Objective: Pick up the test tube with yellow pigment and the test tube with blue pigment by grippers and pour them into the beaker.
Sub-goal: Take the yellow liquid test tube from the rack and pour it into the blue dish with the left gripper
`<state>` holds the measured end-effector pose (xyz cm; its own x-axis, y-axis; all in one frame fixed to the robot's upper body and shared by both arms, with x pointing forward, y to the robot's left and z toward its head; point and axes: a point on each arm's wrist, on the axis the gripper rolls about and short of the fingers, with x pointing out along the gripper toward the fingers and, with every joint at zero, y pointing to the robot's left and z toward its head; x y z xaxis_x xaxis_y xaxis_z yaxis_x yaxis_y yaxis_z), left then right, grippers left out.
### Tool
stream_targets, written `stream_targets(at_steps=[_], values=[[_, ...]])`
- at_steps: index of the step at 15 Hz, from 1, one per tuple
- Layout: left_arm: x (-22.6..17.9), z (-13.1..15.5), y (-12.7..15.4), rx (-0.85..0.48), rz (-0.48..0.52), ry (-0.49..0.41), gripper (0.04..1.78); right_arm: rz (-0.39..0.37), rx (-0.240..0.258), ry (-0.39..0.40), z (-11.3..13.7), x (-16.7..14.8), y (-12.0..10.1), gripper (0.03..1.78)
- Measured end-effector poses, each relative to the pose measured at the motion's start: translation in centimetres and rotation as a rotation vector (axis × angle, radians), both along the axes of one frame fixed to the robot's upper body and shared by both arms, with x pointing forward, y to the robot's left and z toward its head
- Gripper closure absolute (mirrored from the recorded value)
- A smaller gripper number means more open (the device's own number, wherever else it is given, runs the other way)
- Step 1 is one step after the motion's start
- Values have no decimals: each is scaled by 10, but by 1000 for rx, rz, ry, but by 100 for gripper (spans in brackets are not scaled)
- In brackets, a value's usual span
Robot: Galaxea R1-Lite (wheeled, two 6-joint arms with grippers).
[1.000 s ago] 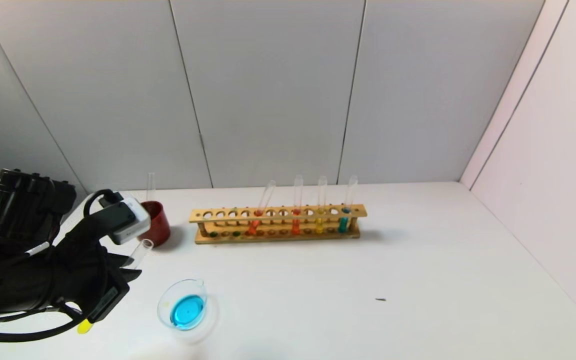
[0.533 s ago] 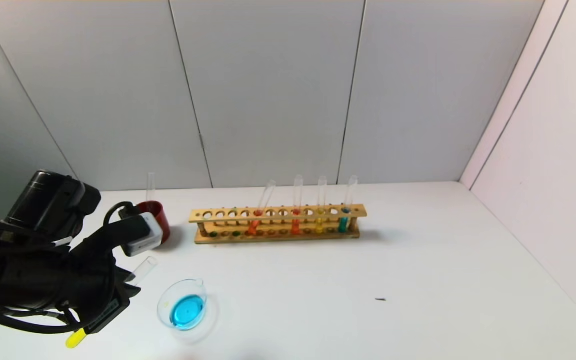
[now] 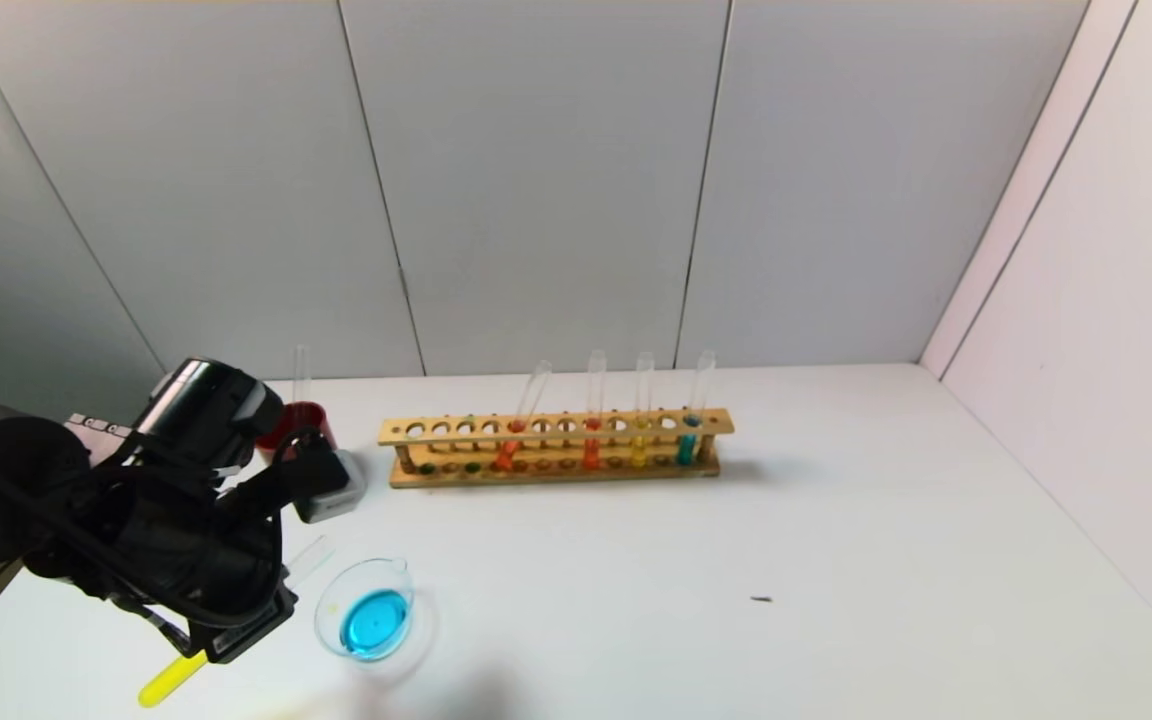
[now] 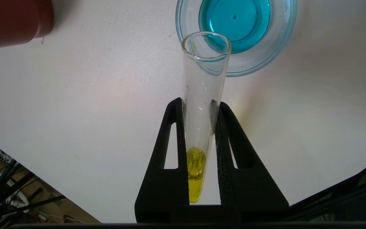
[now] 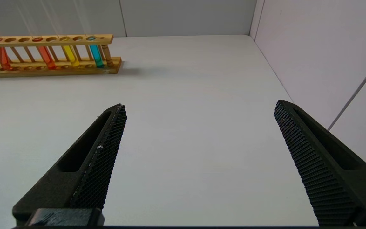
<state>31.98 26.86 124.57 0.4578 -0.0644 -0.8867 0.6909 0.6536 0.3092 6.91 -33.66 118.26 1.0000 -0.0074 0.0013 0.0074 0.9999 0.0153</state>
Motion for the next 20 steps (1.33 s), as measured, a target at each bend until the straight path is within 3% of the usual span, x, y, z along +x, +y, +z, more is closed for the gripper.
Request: stream_targets(at_steps=[8, 20], values=[[27, -13, -7, 129, 9, 178, 152, 0, 0, 0, 0, 0, 0, 11], [42, -22, -21, 246, -12, 318, 152, 0, 0, 0, 0, 0, 0, 11]])
